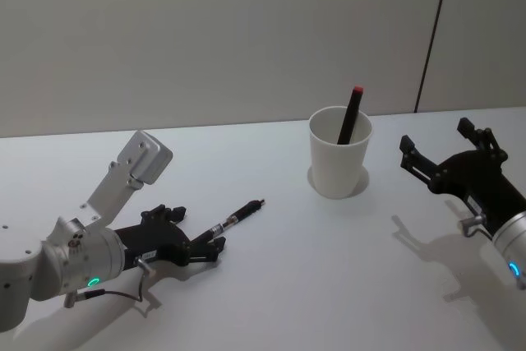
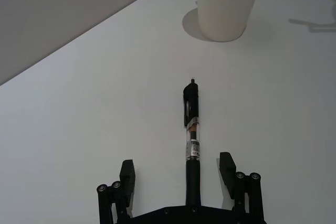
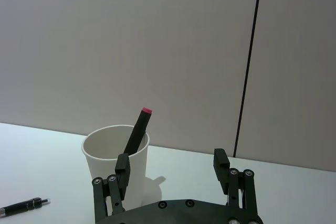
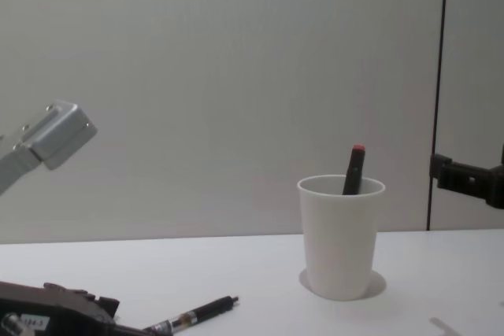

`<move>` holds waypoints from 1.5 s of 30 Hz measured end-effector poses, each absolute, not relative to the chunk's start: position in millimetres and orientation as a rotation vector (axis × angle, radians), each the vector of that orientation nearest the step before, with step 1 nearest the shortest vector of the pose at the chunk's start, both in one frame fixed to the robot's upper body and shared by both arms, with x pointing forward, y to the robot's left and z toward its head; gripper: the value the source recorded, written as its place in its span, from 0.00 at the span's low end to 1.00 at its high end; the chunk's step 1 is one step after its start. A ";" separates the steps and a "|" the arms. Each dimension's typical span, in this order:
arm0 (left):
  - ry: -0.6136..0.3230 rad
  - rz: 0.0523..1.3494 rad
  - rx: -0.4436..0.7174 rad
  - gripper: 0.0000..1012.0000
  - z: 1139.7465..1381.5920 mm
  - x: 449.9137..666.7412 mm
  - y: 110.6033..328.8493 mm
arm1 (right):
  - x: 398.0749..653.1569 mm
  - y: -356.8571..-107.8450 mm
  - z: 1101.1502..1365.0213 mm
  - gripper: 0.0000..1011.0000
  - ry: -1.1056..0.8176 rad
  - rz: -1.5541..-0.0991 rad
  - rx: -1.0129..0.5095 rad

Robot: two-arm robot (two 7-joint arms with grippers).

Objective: Place the pen into the pen holder.

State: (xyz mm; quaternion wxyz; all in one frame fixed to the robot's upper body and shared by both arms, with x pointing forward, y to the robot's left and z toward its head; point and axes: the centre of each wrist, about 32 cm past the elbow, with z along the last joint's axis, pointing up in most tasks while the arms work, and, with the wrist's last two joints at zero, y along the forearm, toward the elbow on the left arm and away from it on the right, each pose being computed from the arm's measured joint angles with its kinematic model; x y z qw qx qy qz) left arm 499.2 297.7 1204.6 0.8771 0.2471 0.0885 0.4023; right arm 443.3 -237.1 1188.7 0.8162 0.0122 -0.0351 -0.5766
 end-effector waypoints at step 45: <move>0.179 0.787 0.511 0.70 1204.2 496.7 295.6 | 443.3 -237.1 1188.7 0.99 -0.075 -1.230 0.026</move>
